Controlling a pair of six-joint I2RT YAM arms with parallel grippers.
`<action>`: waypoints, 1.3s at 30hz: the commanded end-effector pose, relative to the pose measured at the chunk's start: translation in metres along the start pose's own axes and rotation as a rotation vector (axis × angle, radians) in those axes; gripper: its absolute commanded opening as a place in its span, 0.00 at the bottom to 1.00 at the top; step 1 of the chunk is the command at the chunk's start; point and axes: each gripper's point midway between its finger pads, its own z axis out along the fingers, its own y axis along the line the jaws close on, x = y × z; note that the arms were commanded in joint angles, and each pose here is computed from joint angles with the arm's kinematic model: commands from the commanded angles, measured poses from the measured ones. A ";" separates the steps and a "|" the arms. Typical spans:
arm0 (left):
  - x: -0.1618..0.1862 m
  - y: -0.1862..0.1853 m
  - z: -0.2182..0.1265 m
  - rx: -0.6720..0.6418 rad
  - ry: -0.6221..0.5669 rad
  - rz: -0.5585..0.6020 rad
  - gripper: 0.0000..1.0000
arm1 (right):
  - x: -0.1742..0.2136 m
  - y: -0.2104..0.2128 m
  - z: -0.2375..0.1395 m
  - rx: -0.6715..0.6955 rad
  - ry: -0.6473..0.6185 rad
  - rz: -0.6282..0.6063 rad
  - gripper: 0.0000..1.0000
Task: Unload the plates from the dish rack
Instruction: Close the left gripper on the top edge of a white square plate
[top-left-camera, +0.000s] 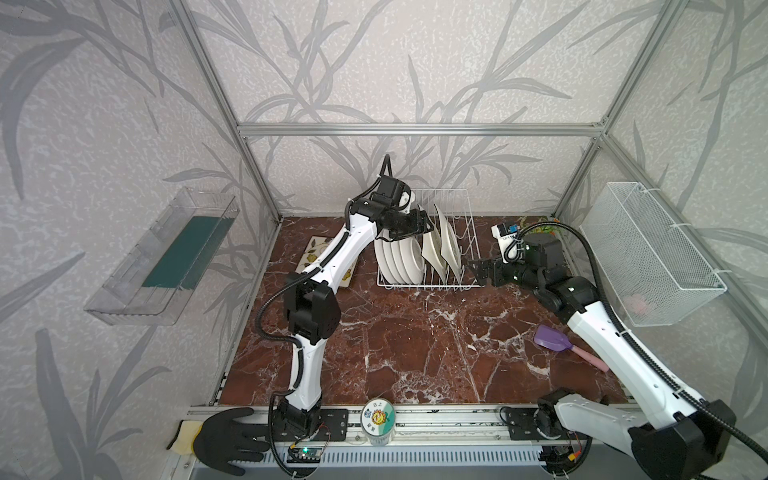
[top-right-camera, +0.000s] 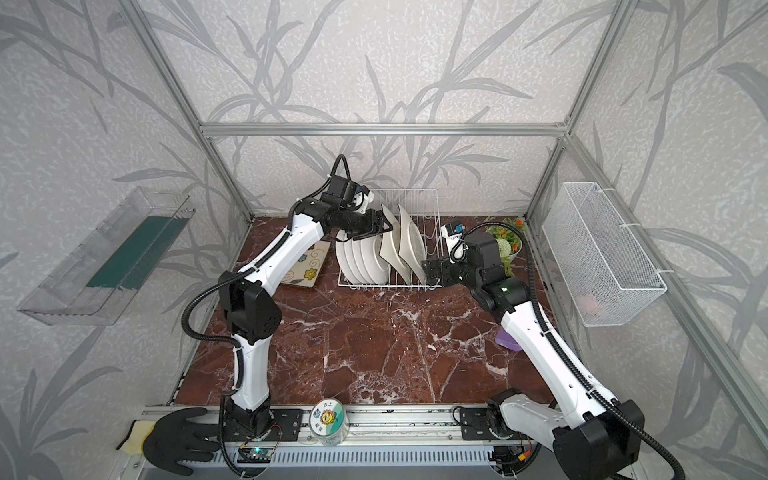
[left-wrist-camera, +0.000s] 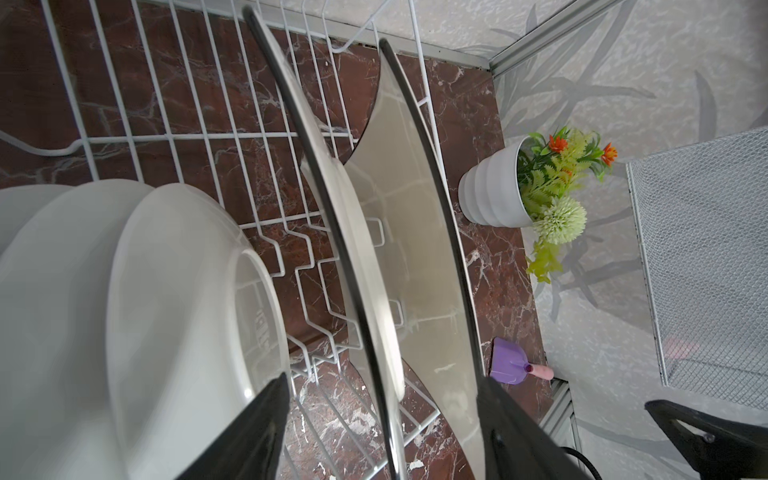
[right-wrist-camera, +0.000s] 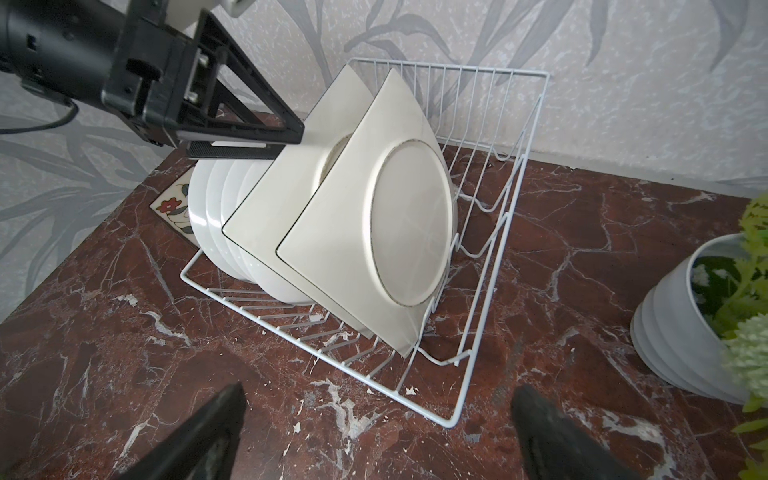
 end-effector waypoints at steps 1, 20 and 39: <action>0.005 -0.003 0.004 -0.009 0.039 -0.015 0.68 | -0.008 -0.004 -0.011 0.017 -0.045 -0.019 0.99; 0.014 -0.005 0.036 -0.017 0.083 -0.041 0.47 | -0.004 -0.013 -0.014 0.018 -0.053 0.016 0.99; 0.012 -0.006 0.043 -0.018 0.073 -0.047 0.32 | -0.005 -0.015 -0.013 0.015 -0.054 0.022 0.99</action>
